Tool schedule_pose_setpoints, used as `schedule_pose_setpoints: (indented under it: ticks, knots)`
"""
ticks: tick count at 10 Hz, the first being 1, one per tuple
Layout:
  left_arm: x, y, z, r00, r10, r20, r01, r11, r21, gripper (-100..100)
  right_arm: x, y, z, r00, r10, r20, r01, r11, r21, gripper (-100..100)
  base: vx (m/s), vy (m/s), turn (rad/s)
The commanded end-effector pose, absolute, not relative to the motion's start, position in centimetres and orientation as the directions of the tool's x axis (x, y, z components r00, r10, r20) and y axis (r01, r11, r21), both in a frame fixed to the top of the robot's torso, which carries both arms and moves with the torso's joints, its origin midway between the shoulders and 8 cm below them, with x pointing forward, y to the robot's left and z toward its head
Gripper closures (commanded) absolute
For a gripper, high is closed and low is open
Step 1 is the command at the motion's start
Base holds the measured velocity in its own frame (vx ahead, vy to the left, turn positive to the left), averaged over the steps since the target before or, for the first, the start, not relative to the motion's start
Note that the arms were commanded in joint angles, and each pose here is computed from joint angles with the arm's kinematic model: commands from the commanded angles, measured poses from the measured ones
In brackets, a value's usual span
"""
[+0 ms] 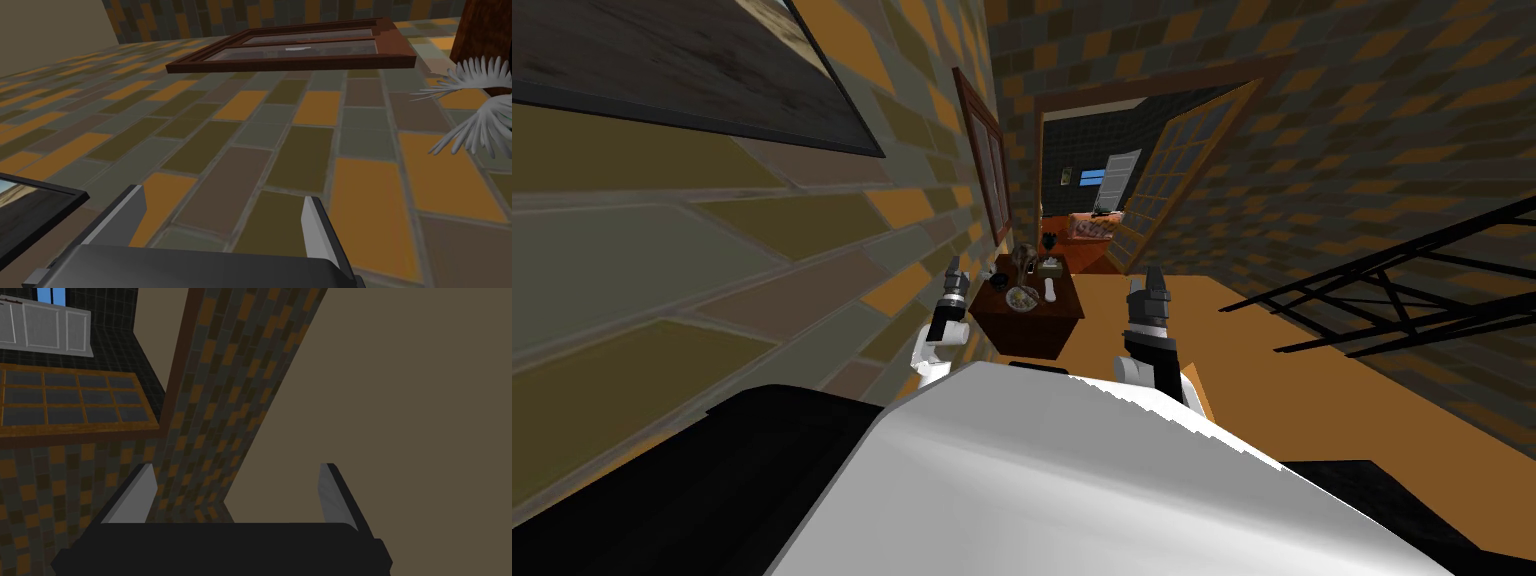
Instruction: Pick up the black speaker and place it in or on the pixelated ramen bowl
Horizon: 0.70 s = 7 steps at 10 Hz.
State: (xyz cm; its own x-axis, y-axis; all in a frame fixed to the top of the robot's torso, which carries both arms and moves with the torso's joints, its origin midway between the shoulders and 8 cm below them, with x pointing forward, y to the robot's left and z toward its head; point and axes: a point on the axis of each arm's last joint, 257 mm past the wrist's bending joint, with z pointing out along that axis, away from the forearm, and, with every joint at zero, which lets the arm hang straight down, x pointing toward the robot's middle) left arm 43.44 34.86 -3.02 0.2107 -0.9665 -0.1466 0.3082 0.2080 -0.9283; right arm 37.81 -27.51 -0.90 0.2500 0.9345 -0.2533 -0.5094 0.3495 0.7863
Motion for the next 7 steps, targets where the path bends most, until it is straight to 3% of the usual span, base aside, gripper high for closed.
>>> schedule_pose_setpoints:
  ticks: [1,7]
  knots:
    - [44.1,36.0,-3.5,0.23,-0.961,-0.153,0.271,0.215,-0.938,-100,37.8,-27.5,-0.9,0.25,0.935,-0.253,-0.509,0.349,0.786,0,0.003,-0.041,-0.078]
    - [45.2,38.4,-5.7,0.268,-0.949,-0.163,0.159,0.21,-0.965,-100,37.8,-27.5,-0.9,0.25,0.934,-0.253,-0.509,0.35,0.786,0,0.008,-0.035,-0.043]
